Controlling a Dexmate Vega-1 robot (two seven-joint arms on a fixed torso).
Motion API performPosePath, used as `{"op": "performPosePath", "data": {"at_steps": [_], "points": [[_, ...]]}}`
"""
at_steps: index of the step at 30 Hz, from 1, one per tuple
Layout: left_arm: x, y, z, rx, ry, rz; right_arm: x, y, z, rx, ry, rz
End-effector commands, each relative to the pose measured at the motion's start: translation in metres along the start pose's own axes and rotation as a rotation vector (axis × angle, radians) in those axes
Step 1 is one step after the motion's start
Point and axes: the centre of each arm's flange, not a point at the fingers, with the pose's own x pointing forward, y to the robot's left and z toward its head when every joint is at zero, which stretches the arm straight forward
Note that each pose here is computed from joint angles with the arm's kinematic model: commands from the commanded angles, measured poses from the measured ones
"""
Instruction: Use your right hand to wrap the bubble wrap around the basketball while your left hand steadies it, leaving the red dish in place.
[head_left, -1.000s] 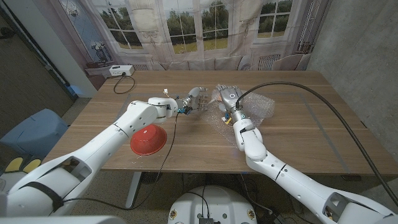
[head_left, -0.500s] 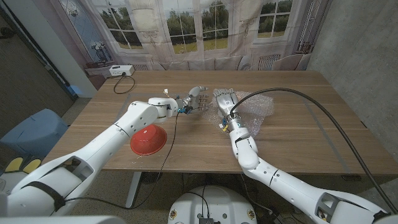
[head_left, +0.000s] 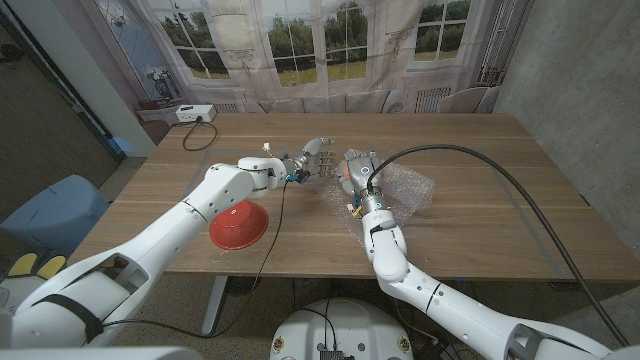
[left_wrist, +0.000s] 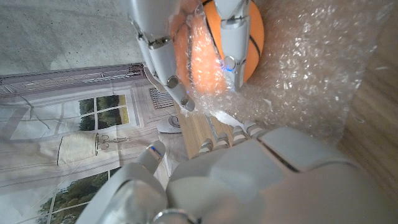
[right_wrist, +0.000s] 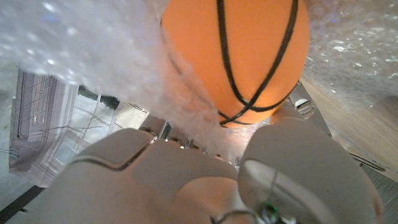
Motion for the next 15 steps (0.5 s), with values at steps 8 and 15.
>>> {"op": "performPosePath", "data": {"at_steps": [8,15], "points": [[-0.003,-0.004,0.001,-0.004,-0.01,-0.017,-0.061,0.03,0.033,-0.114,-0.027,-0.162],[-0.003,-0.003,0.0,-0.003,-0.009,-0.015,-0.056,0.026,0.026,-0.091,-0.035,-0.168]]}}
